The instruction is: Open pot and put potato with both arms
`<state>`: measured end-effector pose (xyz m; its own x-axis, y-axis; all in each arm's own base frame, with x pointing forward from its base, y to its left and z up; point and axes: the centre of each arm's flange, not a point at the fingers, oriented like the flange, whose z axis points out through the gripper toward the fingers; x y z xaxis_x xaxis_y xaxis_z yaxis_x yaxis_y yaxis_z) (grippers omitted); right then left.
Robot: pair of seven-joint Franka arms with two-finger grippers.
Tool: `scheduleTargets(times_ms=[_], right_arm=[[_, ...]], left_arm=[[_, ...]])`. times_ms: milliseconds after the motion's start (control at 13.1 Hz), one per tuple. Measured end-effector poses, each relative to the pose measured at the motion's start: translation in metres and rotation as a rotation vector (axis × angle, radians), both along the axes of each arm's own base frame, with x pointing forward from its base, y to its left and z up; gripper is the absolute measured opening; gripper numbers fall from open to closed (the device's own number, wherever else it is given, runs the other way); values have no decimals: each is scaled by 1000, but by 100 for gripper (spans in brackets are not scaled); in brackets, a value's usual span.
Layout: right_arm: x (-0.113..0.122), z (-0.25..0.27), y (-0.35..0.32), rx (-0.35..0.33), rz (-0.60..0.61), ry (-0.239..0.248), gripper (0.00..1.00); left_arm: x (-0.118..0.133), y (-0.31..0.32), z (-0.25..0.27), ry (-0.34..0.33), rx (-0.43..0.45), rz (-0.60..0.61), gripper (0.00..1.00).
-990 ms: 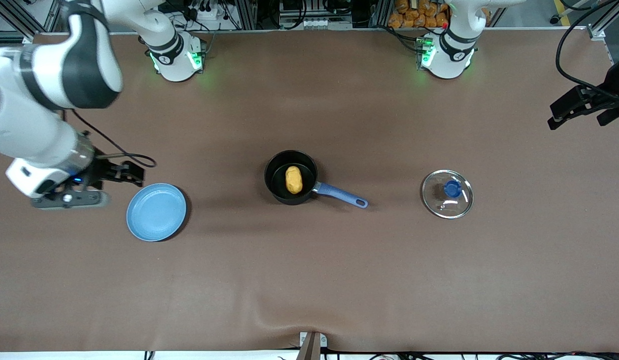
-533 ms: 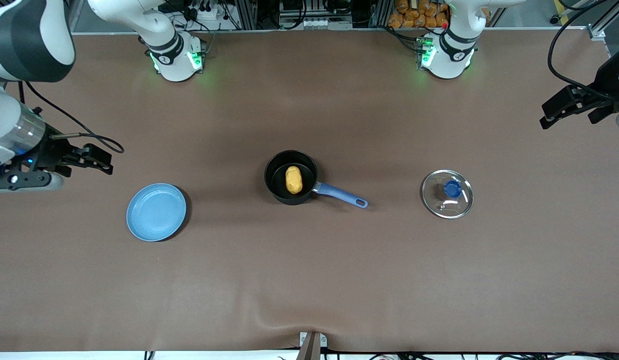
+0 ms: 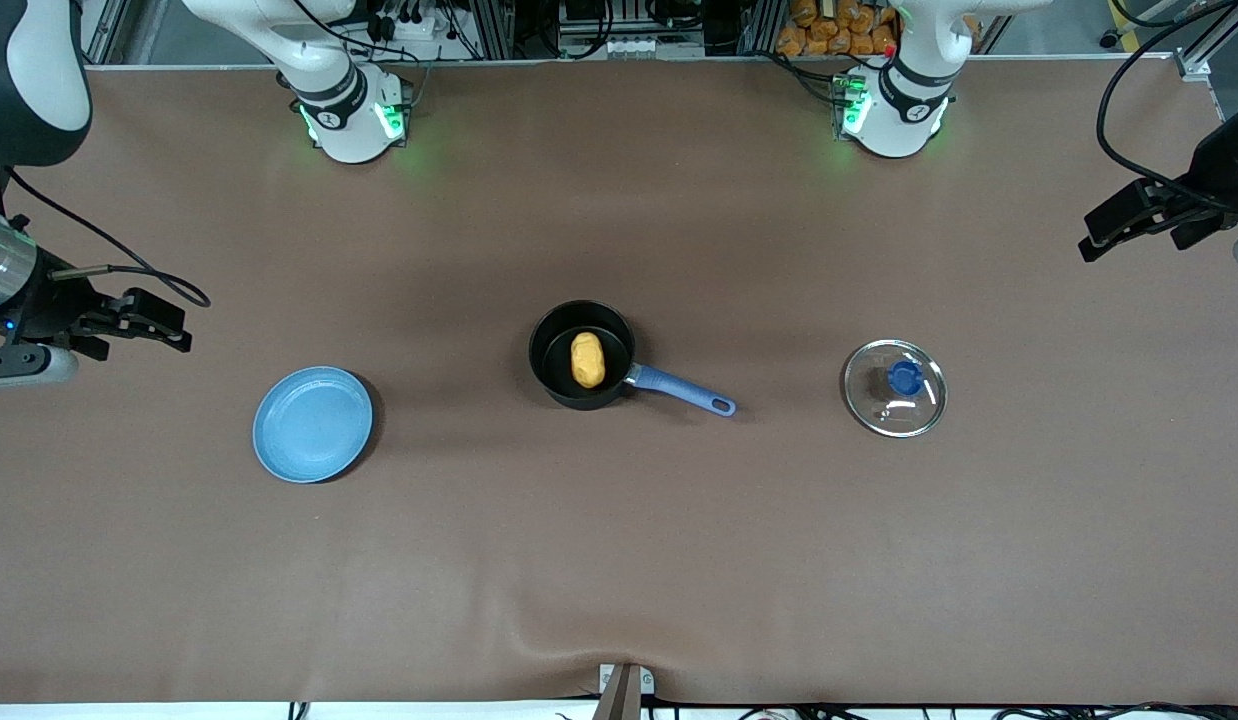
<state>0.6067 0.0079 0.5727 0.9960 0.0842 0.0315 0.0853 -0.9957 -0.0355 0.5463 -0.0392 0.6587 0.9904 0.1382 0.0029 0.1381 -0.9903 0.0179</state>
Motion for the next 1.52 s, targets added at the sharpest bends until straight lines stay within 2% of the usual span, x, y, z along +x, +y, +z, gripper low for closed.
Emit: scheduleTargets(times_ms=[381,761,914,1218,1523], right_arm=[[-1,9,-11,-11,-20,-16,100],[-11,29,-11,-18,-21,-44,100],[-23,42,-11,-19,-21,-36,100],[-56,68,-9,-23,-23,-51,100],[-69,72,-9,-24,-24,-54,100]], left_arm=[[-7,-20,-5,12,1,-38,100],[-22,-26,0,-7,3,-51,100],[-21,-25,1,-19,4,-48,100],[-19,-21,3,-30,3,-41,100],[-20,-22,3,-30,3,-43,100]])
